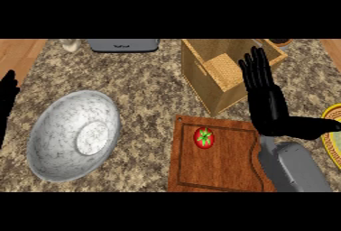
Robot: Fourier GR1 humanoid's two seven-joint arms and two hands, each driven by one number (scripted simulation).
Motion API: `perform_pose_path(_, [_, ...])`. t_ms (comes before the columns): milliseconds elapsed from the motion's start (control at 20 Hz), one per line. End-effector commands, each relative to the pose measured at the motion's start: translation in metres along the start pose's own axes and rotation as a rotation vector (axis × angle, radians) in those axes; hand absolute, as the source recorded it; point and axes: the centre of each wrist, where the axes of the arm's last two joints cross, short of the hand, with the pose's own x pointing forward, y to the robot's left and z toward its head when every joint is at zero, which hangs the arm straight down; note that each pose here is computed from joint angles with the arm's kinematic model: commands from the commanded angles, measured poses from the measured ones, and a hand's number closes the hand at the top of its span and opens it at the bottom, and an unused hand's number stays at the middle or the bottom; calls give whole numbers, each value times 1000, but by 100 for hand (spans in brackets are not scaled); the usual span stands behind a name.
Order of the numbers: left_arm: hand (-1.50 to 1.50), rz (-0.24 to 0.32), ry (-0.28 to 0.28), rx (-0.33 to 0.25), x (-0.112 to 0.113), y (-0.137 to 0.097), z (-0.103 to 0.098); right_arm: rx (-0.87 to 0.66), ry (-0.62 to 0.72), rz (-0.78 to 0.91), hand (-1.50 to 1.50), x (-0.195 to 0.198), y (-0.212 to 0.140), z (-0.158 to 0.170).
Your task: Pick the tomato from the cutting board and place it in the basket
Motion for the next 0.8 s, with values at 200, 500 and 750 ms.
perform_pose_path(200, [0, 109, 40, -175, 1, -54, 1, 381, 52, -315, 150, -34, -15, -4])
perform_pose_path(500, [0, 196, 124, -260, -8, -87, 1, 634, -376, -459, -150, -47, 34, 39])
perform_pose_path(750, [0, 174, 123, -250, -17, -88, -1, 463, -303, -42, -150, -40, -2, 41])
